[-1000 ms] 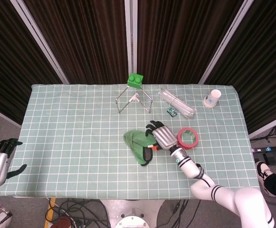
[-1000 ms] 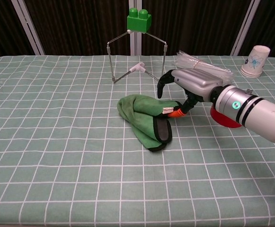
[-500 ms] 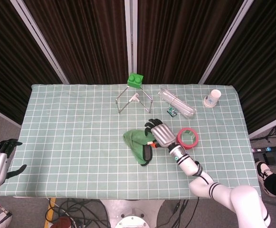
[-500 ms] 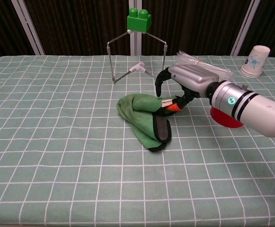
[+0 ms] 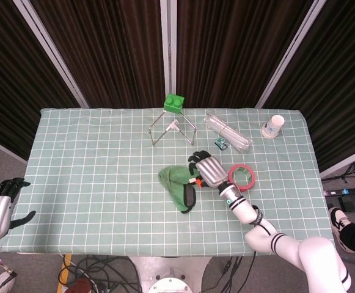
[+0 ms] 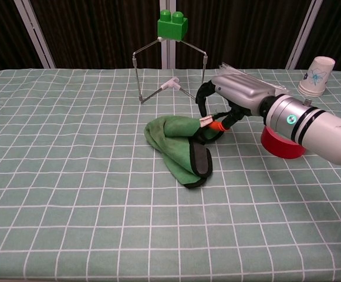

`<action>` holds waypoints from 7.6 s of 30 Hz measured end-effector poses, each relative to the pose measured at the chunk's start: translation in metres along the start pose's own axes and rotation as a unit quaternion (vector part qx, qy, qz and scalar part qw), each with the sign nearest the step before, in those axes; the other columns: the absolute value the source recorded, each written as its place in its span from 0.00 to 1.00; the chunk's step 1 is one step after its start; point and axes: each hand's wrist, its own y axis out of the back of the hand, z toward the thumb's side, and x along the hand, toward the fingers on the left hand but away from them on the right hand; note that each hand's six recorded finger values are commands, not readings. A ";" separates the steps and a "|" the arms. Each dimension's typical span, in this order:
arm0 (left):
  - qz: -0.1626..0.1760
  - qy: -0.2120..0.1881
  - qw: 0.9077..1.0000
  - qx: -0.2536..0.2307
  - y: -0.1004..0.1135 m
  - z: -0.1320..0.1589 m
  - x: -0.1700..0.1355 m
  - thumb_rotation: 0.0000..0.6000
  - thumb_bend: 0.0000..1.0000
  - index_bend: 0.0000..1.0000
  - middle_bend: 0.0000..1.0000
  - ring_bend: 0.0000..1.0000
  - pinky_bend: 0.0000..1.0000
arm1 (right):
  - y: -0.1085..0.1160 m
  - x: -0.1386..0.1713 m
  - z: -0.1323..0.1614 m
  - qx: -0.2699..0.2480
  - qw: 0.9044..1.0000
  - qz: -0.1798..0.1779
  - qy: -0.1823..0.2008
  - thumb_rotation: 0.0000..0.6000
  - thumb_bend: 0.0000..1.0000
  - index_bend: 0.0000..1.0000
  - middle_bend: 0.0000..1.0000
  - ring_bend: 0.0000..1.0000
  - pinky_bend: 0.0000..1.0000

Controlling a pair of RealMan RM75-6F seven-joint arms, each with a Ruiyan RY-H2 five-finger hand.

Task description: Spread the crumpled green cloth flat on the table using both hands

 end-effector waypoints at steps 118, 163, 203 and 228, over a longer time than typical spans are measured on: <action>-0.244 0.017 0.955 -0.169 -0.149 0.229 0.161 0.51 0.02 0.35 0.25 0.20 0.33 | 0.125 -0.091 0.235 0.246 0.959 -0.135 -0.024 0.95 0.56 0.78 0.28 0.13 0.16; -0.263 0.016 0.945 -0.194 -0.171 0.238 0.156 0.99 0.47 0.70 0.36 0.21 0.33 | 0.152 -0.056 0.171 0.131 0.981 -0.126 -0.063 0.97 0.58 0.77 0.28 0.13 0.16; 0.015 -0.036 0.990 -0.136 -0.019 0.185 0.218 1.00 0.51 0.75 0.42 0.23 0.33 | 0.197 -0.033 0.058 -0.104 0.988 -0.107 -0.043 1.00 0.58 0.77 0.28 0.12 0.09; -0.052 -0.135 0.988 -0.047 -0.057 0.186 0.141 1.00 0.49 0.75 0.42 0.23 0.33 | 0.119 -0.012 0.042 -0.083 0.996 -0.010 0.043 1.00 0.58 0.77 0.30 0.10 0.06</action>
